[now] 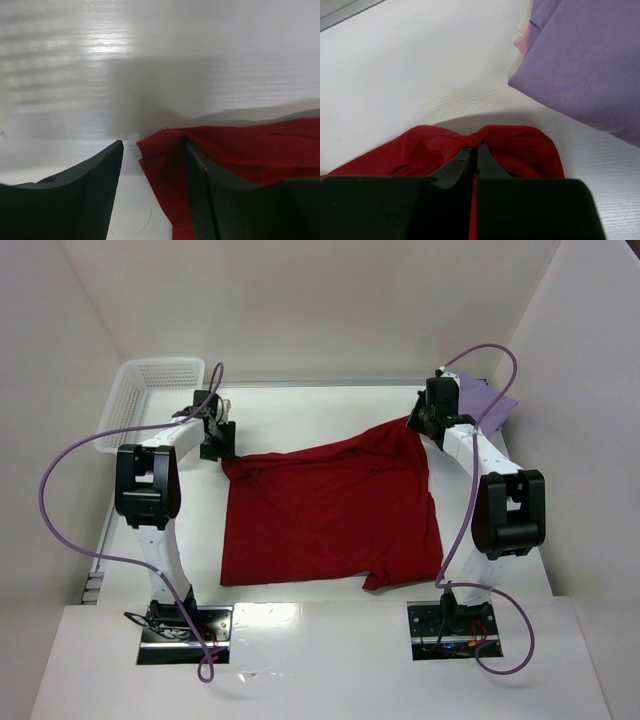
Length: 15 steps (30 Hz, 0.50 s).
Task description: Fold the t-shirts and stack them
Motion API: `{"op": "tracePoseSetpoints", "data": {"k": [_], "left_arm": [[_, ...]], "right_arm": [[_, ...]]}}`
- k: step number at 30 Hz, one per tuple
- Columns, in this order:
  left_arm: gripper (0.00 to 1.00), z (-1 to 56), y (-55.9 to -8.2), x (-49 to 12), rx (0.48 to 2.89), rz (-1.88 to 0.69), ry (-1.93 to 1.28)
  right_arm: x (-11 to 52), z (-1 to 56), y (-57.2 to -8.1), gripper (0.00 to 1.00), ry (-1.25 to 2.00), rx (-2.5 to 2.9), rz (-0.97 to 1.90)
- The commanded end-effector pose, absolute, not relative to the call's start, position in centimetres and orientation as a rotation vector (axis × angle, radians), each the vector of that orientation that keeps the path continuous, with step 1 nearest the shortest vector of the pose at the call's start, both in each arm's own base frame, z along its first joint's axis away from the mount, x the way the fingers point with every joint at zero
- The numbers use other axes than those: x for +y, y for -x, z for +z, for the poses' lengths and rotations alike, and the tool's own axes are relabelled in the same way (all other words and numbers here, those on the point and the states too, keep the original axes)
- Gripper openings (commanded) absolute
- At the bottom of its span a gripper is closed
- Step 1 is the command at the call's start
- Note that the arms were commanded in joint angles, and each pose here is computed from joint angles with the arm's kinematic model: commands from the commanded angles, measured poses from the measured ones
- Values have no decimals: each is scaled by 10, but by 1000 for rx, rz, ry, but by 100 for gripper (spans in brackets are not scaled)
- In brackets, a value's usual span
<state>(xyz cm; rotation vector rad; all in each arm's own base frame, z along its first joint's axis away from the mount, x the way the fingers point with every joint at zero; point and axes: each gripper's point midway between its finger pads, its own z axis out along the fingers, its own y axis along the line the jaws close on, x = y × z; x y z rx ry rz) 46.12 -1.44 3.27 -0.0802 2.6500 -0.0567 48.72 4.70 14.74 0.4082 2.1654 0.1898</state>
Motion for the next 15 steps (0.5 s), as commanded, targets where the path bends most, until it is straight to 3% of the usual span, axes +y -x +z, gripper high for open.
{"op": "tracePoseSetpoints", "data": {"k": [1,3,8,15], "left_arm": [[60,31,-473,-24,2630,-146,37],[60,31,-473,-24,2631,-146,37],[48,31,-480,-24,2612,-149,50],[15,31,-484,-26,2602,-195,60]], "right_arm": [[45,169,-506,0,-415,2087,201],[45,169,-506,0,-415,2087,201],[45,169,-506,0,-415,2087,201],[43,169,-506,0,-420,2085,192]]}}
